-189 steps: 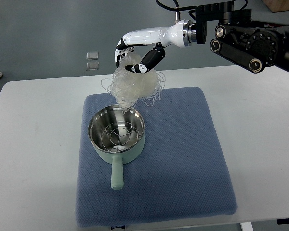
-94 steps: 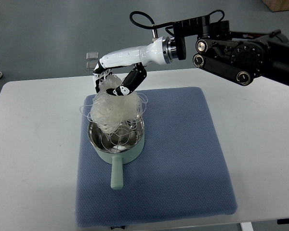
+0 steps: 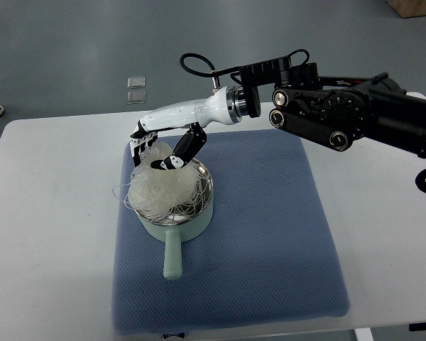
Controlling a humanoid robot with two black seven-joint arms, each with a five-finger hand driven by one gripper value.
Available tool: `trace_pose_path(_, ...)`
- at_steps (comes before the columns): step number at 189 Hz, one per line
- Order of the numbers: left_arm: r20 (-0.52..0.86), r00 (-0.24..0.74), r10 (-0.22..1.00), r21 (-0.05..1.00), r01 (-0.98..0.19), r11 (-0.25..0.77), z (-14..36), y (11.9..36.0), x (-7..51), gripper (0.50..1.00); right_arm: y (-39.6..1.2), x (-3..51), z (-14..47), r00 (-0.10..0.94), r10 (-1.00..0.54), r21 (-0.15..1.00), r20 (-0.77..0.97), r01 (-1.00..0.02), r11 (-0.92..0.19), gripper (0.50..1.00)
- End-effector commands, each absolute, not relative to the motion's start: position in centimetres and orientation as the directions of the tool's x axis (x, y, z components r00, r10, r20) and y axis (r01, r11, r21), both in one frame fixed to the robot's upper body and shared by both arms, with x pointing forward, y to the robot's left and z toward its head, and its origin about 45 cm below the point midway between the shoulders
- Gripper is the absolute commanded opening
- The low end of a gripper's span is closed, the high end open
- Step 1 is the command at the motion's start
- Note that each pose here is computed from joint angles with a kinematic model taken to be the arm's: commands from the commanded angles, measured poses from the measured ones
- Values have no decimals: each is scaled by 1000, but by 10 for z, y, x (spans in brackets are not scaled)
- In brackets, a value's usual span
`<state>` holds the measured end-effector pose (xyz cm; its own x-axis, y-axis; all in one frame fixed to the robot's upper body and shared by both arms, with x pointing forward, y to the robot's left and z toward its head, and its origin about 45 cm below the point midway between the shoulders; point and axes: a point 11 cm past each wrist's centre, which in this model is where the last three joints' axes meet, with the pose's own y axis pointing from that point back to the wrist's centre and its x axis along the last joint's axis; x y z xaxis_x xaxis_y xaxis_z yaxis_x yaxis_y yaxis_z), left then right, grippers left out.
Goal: Put vermicelli into pot with right hand
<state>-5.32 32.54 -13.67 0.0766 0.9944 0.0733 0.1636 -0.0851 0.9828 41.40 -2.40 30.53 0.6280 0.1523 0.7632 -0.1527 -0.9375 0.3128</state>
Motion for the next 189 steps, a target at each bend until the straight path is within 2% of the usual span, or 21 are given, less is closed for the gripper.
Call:
trace_pose_path(1,73,78,994,983,164,-85,-137,325,-53,1000,-26,416,303,636,141,309,758,-161,-937,860)
trace_pose_path(12,73,77,994,983,164,-85,-137,325,-53,1000,-29,418,302,637,134,310,759,-172,-935,870)
trace_pose_path(17,73,77,994,983,164,-85,-137,325,-53,1000,-30,420,303,638,129,308,760,-178,-934,895)
trace_pose_path(72,73,77,994,983,164,-85,-137,325,-53,1000,-37,424,307,652,115,308,750,-190,-932,897)
trace_pose_path(97,73,77,994,983,164,-85,-137,325,-53,1000,-45,428,301,738,45,282,674,-200,-938,895)
trace_pose_path(118,73,75,994,983,163,-85,-137,325,-53,1000,-70,443,290,820,-148,205,553,-306,-930,897)
trace_pose_path(142,73,77,994,983,164,-85,-137,325,-53,1000,-102,458,282,848,-369,148,380,-449,-881,901)
trace_pose_path(161,73,77,994,983,164,-85,-137,325,-53,1000,-129,468,273,821,-536,122,195,-563,-818,913)
trace_pose_path(189,73,77,994,983,163,-85,-137,325,-53,1000,-158,470,250,735,-677,112,-33,-671,-733,913)
